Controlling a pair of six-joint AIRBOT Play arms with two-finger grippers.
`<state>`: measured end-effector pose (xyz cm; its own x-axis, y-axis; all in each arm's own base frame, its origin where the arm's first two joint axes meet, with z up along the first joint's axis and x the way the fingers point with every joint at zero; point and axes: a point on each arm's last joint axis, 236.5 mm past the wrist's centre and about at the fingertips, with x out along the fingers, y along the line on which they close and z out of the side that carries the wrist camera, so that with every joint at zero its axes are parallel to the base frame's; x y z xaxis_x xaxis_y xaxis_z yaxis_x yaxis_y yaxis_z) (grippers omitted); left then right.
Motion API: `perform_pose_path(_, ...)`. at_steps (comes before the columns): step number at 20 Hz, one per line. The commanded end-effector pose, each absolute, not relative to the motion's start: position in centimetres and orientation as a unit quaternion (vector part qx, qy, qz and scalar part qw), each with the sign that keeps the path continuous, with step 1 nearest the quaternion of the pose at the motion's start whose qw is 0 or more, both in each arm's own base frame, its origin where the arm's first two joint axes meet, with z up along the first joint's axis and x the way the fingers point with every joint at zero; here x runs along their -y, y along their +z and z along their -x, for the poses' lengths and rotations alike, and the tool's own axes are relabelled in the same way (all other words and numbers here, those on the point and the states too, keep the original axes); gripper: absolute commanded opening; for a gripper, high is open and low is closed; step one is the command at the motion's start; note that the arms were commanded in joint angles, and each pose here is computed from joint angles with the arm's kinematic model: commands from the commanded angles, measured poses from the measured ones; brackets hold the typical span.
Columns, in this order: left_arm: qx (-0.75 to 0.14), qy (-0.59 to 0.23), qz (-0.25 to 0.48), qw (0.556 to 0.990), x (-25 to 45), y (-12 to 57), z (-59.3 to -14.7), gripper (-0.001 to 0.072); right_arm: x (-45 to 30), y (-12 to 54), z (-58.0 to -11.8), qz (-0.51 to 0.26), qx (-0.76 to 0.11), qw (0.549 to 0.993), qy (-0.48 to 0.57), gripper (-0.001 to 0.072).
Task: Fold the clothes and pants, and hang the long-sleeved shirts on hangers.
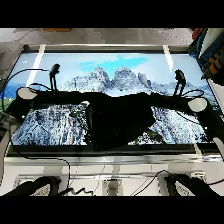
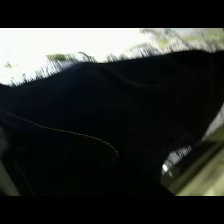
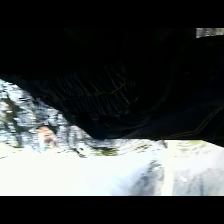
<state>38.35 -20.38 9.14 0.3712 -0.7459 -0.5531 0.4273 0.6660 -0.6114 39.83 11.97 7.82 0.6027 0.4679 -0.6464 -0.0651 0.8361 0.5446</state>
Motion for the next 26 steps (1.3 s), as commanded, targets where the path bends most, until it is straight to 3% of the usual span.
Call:
perform_pose_path(1, -0.526, -0.400, 0.206, 0.722, 22.4, 7.6, -33.0, 0.0014, -8.1, 5.8, -37.6, -0.190, -0.499, 0.835, 0.133, 0.0042)
perform_pose_path(5, -0.643, -0.422, 0.146, 0.622, 24.2, 3.9, -24.6, 0.0014, -4.2, 2.2, -29.6, -0.097, -0.649, 0.745, 0.117, 0.0043)
perform_pose_path(7, -0.666, -0.423, 0.102, 0.606, 25.0, 1.1, -21.9, 0.0015, -3.8, 0.7, -25.5, -0.071, -0.708, 0.690, 0.130, 0.0043)
perform_pose_path(9, -0.667, -0.413, 0.076, 0.616, 25.8, -1.3, -21.1, 0.0034, -3.9, -1.0, -23.8, -0.069, -0.728, 0.668, 0.138, 0.0046)
perform_pose_path(10, -0.657, -0.405, 0.069, 0.632, 26.0, -2.2, -21.5, 0.0259, -3.9, -1.9, -23.8, -0.058, -0.722, 0.673, 0.148, 0.0153)
perform_pose_path(11, -0.645, -0.399, 0.067, 0.649, 26.4, -2.6, -22.3, 0.0699, -3.7, -2.7, -24.5, -0.040, -0.708, 0.687, 0.160, 0.0454)
perform_pose_path(12, -0.633, -0.393, 0.073, 0.663, 26.6, -2.5, -23.3, 0.0692, -3.4, -3.0, -25.4, -0.026, -0.694, 0.701, 0.160, 0.0650)
perform_pose_path(16, -0.608, -0.382, 0.089, 0.690, 26.6, -1.7, -25.6, 0.0692, 0.3, -0.4, -33.0, -0.011, -0.592, 0.803, 0.067, 0.0664)
perform_pose_path(18, -0.604, -0.380, 0.094, 0.694, 26.4, -1.4, -26.1, 0.0692, 3.3, 1.8, -35.8, -0.031, -0.554, 0.832, 0.017, 0.0645)
perform_pose_path(21, -0.604, -0.376, 0.096, 0.696, 26.2, -1.4, -26.3, 0.0692, 6.5, 1.2, -35.1, -0.115, -0.610, 0.784, -0.002, 0.0619)
perform_pose_path(24, -0.604, -0.375, 0.097, 0.697, 26.0, -1.4, -26.4, 0.0692, 1.4, -1.2, -33.1, -0.230, -0.661, 0.701, 0.141, 0.0621)
perform_pose_path(26, -0.600, -0.374, 0.094, 0.700, 26.0, -1.5, -26.7, 0.0692, -0.8, -3.0, -33.2, -0.226, -0.657, 0.690, 0.204, 0.0630)
